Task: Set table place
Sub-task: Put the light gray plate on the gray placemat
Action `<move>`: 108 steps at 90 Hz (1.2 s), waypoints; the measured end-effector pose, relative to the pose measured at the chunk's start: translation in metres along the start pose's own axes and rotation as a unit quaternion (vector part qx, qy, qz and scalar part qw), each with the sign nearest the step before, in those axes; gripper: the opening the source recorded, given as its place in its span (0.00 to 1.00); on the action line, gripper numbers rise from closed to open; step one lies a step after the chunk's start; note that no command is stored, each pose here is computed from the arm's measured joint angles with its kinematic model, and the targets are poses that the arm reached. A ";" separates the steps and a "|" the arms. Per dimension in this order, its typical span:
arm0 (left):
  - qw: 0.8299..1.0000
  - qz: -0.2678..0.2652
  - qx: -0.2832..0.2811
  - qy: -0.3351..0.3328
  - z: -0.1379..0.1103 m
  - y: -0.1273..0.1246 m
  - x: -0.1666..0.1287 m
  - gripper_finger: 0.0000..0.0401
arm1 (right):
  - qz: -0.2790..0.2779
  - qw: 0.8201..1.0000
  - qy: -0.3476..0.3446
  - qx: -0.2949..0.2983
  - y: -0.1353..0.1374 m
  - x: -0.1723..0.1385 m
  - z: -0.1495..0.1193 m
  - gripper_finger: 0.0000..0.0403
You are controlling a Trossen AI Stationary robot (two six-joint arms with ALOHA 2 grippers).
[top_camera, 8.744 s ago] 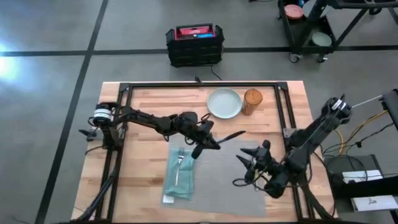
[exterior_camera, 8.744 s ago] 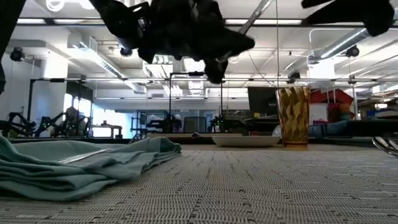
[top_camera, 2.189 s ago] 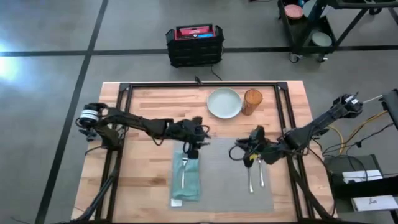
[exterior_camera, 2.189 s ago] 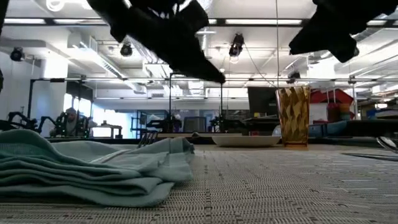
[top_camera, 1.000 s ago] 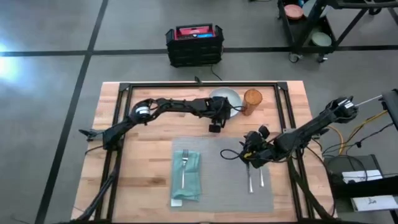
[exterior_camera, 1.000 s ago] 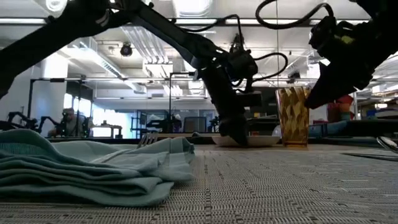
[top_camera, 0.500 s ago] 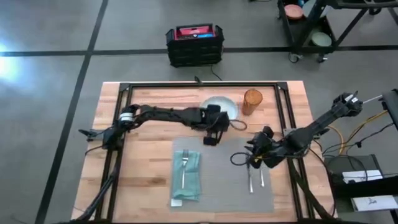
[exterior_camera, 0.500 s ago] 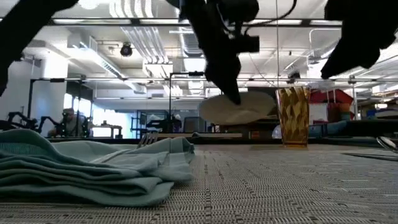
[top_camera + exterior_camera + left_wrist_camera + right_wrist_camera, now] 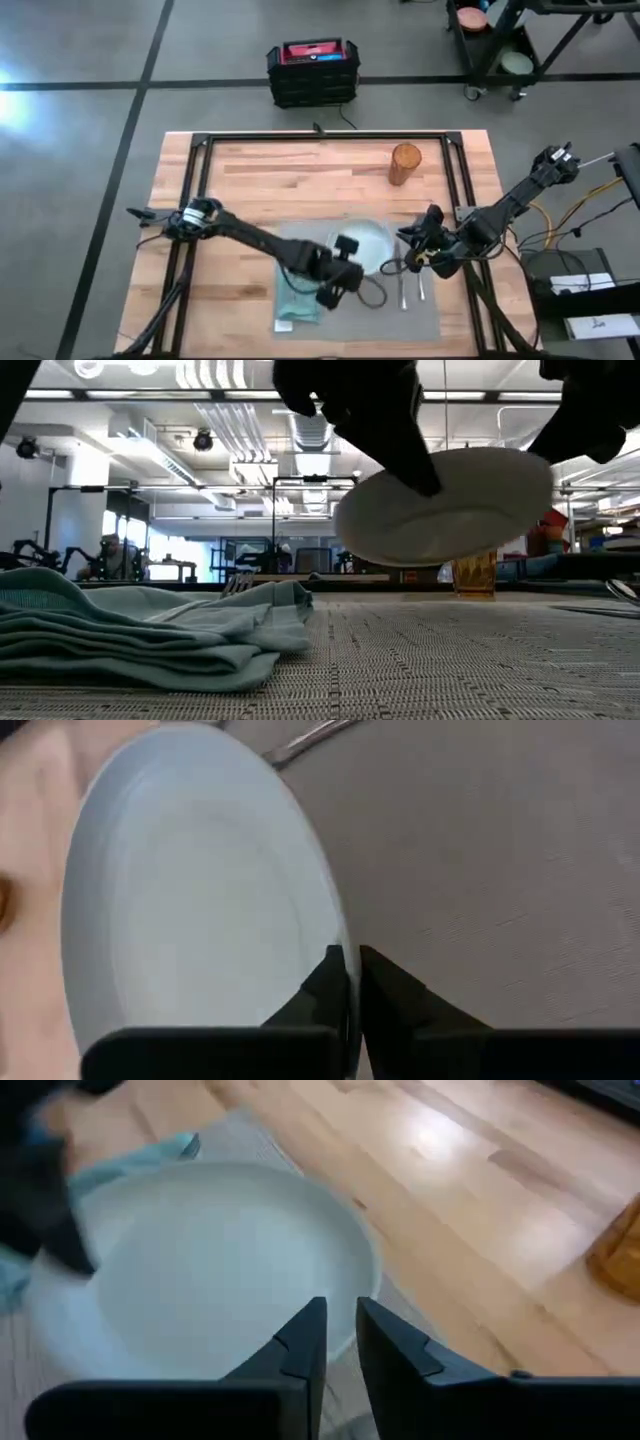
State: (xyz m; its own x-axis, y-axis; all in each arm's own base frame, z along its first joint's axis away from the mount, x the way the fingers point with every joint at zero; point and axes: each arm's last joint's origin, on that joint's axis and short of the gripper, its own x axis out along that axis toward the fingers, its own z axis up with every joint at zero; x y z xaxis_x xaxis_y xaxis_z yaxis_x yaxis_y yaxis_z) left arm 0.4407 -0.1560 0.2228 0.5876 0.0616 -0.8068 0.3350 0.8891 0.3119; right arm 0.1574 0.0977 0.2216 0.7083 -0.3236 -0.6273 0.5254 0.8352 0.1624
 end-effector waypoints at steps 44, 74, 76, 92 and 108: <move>0.999 -0.037 0.009 -0.002 -0.002 -0.045 0.033 0.00 | -0.014 0.997 0.041 0.059 0.024 0.010 -0.041 0.11; 0.998 -0.057 0.027 -0.015 0.000 -0.050 0.032 0.13 | 0.001 0.998 0.036 0.057 0.033 0.015 -0.045 0.17; 0.998 -0.057 0.027 -0.015 0.000 -0.050 0.032 0.16 | 0.002 0.998 0.037 0.057 0.033 0.016 -0.045 0.17; 0.998 -0.058 0.027 -0.006 -0.001 -0.048 0.026 0.36 | 0.001 0.997 0.050 0.052 0.036 0.020 -0.049 0.19; 0.998 -0.055 -0.002 0.008 0.001 -0.038 -0.002 0.52 | 0.000 0.997 0.051 0.053 0.037 0.021 -0.050 0.21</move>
State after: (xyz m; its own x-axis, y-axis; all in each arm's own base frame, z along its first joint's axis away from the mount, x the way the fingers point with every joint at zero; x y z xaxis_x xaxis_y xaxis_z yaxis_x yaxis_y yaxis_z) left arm 0.4275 -0.1904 0.2127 0.5361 -0.0289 -0.8437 0.3937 0.8926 0.2196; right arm 0.1677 0.1440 0.1760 0.6591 -0.2728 -0.7008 0.5767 0.7815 0.2382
